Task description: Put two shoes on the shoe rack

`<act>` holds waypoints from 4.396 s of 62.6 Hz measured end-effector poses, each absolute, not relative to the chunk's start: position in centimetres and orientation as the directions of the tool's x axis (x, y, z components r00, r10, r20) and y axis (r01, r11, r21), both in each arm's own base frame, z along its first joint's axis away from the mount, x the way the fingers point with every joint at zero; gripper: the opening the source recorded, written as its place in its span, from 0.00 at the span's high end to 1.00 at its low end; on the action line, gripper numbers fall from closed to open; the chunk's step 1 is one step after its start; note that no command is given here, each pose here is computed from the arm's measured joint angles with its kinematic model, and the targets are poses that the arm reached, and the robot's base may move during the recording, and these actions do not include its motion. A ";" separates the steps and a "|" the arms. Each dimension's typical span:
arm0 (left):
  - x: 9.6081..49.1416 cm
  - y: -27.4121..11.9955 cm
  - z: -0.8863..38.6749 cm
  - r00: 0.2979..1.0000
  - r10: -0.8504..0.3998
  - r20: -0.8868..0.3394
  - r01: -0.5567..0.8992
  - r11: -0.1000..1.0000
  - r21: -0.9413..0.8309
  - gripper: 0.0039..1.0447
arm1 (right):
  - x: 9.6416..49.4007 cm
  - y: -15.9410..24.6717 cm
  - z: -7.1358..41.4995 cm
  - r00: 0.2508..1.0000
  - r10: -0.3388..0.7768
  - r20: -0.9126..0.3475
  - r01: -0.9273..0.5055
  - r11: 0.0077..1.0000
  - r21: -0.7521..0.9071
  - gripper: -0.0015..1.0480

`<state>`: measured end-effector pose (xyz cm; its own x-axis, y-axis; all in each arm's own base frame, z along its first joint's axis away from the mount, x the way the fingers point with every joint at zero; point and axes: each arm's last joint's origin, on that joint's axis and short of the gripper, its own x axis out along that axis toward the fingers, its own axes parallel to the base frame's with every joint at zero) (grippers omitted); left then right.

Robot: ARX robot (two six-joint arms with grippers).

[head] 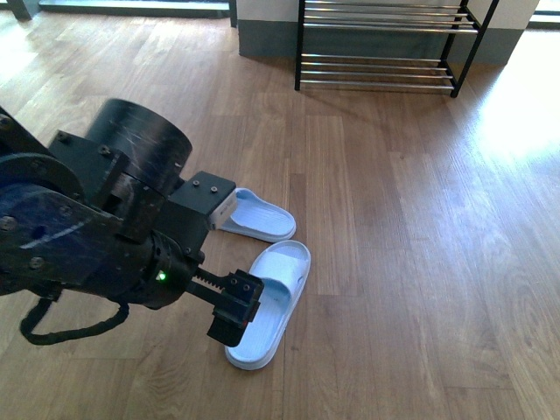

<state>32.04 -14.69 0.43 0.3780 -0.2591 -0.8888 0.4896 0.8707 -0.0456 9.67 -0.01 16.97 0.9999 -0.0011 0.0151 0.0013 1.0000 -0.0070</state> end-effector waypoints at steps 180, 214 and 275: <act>27.3 -4.6 13.8 0.732 0.062 -0.679 -0.039 0.998 0.049 0.98 | 9.7 0.0 17.0 1.000 -0.001 0.015 0.001 1.000 -0.007 0.09; 14.3 -2.8 21.1 0.891 0.139 -0.432 -0.083 0.986 0.146 0.98 | 9.7 0.0 17.0 1.000 -0.001 0.015 0.001 1.000 -0.007 0.09; 9.8 1.8 17.6 0.937 0.346 -0.046 -0.338 0.932 0.130 0.98 | 9.7 0.0 17.0 1.000 -0.001 0.015 0.001 1.000 -0.007 0.09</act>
<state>9.80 1.85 17.61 0.9371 0.3462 -0.0458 -0.3380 0.9321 0.1301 9.67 -0.01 16.98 0.9999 -0.0011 0.0154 0.0013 1.0000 -0.0074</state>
